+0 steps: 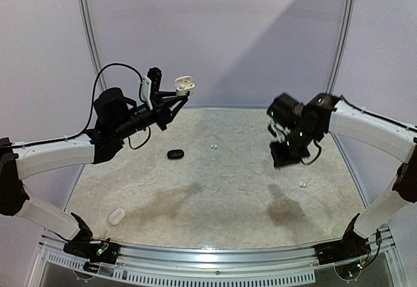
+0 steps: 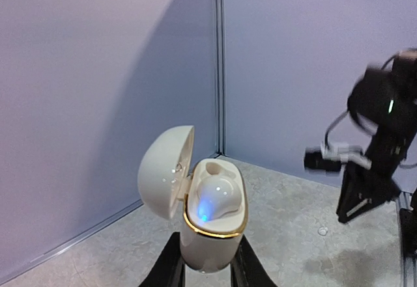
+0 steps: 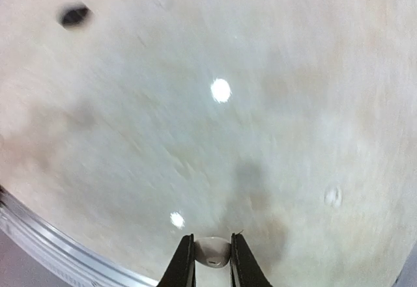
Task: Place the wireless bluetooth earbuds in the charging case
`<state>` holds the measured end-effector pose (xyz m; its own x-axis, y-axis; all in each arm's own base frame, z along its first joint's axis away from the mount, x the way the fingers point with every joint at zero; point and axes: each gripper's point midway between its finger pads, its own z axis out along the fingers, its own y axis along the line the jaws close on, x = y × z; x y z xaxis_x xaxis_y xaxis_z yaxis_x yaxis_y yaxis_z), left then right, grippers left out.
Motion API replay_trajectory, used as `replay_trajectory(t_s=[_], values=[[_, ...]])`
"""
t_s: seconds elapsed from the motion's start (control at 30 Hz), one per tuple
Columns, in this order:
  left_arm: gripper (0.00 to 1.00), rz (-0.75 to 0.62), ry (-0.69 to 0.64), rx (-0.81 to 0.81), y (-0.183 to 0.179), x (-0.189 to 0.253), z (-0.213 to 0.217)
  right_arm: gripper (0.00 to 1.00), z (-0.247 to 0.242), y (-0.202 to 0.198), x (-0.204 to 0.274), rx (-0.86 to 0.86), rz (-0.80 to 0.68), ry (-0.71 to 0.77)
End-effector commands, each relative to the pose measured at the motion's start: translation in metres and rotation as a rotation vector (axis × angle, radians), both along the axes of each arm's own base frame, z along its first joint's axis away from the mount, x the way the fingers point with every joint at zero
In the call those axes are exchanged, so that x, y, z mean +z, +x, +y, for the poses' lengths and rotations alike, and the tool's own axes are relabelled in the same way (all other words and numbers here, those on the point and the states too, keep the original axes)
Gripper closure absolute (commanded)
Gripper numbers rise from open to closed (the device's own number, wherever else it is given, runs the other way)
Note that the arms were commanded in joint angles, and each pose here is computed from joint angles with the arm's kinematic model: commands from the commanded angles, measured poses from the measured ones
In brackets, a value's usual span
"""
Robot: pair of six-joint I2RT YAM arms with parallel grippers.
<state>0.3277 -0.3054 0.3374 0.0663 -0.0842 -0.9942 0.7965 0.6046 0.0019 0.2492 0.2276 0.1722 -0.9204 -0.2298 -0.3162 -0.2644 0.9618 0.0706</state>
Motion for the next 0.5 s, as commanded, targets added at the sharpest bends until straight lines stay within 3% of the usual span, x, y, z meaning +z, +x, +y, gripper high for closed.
replay_trajectory(t_s=[0.0, 0.23, 0.33, 0.47], values=[[1.0, -0.111, 0.0, -0.031, -0.009, 0.018, -0.006, 0.98, 0.071, 0.052, 0.139, 0.175, -0.465, 0.209], [1.0, -0.198, 0.018, -0.042, -0.016, 0.029, -0.008, 1.0, 0.184, 0.034, 0.267, 0.499, -0.94, 0.537], [1.0, -0.207, 0.012, -0.043, -0.017, 0.032, -0.009, 1.0, 0.204, 0.026, 0.29, 0.541, -1.038, 0.649], [1.0, -0.206, 0.002, -0.057, -0.019, 0.033, -0.01, 1.0, 0.22, 0.027, 0.3, 0.592, -1.138, 0.692]])
